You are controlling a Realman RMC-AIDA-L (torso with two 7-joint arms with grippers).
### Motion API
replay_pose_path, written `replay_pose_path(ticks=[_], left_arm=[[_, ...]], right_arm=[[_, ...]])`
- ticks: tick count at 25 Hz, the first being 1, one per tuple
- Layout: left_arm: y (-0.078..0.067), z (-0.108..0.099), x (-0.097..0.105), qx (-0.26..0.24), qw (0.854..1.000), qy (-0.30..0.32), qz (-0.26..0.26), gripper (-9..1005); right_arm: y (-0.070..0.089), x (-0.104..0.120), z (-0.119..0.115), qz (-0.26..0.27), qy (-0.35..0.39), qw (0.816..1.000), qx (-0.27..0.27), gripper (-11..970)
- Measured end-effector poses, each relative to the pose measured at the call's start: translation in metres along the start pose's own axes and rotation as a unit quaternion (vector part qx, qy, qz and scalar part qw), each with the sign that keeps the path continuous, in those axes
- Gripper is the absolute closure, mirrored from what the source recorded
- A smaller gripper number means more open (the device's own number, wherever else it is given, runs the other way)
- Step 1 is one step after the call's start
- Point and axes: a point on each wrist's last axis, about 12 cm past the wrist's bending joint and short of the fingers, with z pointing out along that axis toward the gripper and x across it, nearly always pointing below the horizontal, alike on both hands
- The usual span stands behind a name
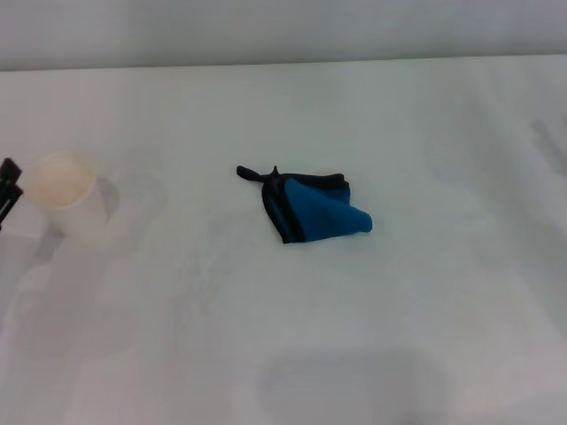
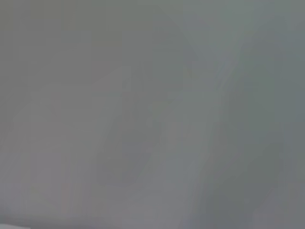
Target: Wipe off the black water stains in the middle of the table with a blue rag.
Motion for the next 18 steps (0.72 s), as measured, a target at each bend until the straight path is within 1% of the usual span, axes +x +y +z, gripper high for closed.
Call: replay_pose_path(ticks=[1, 3, 5, 7, 9, 12, 18], left_arm=[[0.002, -0.002, 0.0, -0.006, 1.0, -0.001, -0.002, 120], [0.003, -0.004, 0.001, -0.011, 1.0, 0.0, -0.002, 120], [0.003, -0.003, 0.001, -0.012, 1.0, 0.002, -0.002, 120], [0.004, -0.002, 0.001, -0.013, 1.0, 0.004, -0.002, 120], [0.005, -0.001, 0.001, -0.016, 1.0, 0.005, -0.002, 120], [0.007, -0.001, 0.001, -0.024, 1.0, 0.005, -0.004, 120], [0.008, -0.001, 0.002, -0.031, 0.999, 0.012, -0.004, 120]], right_arm=[[-0.001, 0.006, -0.005, -0.039, -0.009, 0.999, 0.023, 215], [-0.001, 0.019, -0.012, -0.113, -0.017, 0.991, 0.066, 218], [0.002, 0.029, -0.016, -0.171, -0.009, 0.981, 0.089, 220], [0.004, 0.034, -0.018, -0.214, -0.001, 0.972, 0.096, 221], [0.005, 0.036, -0.017, -0.226, 0.003, 0.97, 0.094, 221], [0.007, 0.037, -0.014, -0.213, 0.006, 0.973, 0.09, 223], [0.008, 0.043, -0.015, -0.185, 0.015, 0.978, 0.098, 224]])
